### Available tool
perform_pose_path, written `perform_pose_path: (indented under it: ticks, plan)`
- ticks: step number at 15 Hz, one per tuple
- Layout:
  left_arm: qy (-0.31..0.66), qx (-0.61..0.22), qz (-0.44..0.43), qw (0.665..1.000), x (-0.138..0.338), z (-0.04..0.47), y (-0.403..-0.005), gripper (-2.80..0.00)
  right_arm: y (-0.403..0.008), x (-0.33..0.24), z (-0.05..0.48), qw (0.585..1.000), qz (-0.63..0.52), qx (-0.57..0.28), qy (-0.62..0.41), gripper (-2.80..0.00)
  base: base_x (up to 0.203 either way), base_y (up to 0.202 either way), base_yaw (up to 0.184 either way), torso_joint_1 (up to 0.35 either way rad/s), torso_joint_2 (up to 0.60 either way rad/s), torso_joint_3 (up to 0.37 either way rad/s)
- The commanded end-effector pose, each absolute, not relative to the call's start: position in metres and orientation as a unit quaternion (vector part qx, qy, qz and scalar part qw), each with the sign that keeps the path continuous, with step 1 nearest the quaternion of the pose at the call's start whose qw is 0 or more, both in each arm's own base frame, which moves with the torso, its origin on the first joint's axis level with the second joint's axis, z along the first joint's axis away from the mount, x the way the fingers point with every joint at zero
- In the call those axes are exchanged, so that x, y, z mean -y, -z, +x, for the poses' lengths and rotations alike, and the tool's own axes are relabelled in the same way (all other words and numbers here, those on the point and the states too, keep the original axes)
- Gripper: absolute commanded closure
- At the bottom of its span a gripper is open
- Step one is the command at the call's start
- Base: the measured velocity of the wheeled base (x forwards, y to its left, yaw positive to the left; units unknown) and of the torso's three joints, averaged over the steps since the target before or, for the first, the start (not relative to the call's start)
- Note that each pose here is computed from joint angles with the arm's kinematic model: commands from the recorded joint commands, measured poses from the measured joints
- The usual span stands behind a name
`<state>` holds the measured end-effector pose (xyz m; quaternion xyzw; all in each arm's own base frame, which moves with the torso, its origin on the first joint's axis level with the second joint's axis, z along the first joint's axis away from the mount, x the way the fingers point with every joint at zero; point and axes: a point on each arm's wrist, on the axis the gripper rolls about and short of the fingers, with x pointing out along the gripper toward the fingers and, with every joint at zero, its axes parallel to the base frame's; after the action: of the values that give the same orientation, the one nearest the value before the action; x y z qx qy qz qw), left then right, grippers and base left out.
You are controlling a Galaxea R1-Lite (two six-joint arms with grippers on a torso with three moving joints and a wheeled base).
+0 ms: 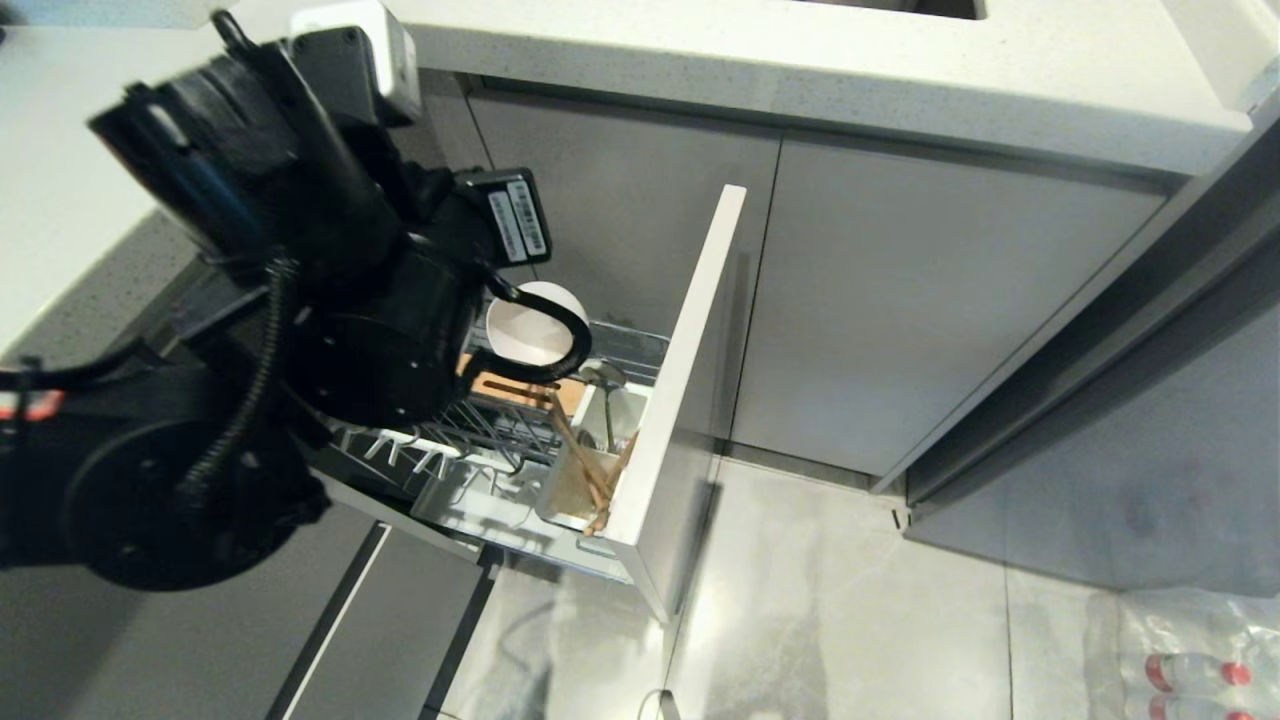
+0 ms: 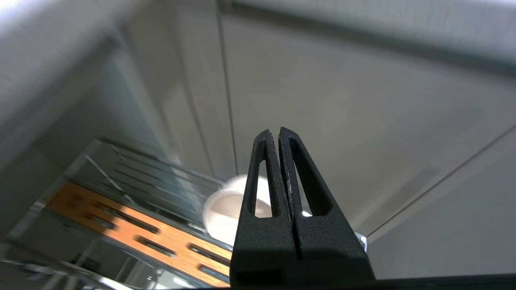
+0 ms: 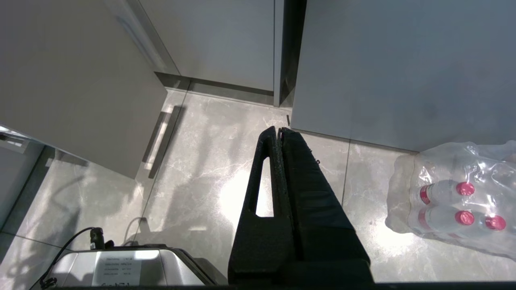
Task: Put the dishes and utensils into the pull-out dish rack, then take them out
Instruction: Pick up the plate and place it in the cupboard
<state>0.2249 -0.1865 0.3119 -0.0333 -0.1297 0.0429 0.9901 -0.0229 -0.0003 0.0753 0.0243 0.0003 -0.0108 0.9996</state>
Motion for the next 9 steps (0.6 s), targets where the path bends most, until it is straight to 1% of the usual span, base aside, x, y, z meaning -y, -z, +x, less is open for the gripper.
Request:
perform_pose_path:
  ticks: [1, 5, 9]
  plan:
    - [-0.047, 0.156, -0.062, 0.985, 0.163, 0.197, -0.35, 0.0, -0.075, 0.0, -0.023, 1.0, 0.025, -0.001, 0.011, 0.0, 0.0, 0.0, 0.0, 0.0, 0.0, 0.0]
    - [-0.083, 0.161, -0.069, 0.981, 0.125, 0.171, -0.402, 0.0, -0.075, 0.0, -0.023, 1.0, 0.025, -0.001, 0.011, 0.0, 0.0, 0.0, 0.0, 0.0, 0.0, 0.0]
    - [-0.166, 0.155, -0.053, 0.972, 0.079, 0.159, -0.447, 0.0, -0.075, 0.0, -0.023, 1.0, 0.025, -0.001, 0.011, 0.0, 0.0, 0.0, 0.0, 0.0, 0.0, 0.0]
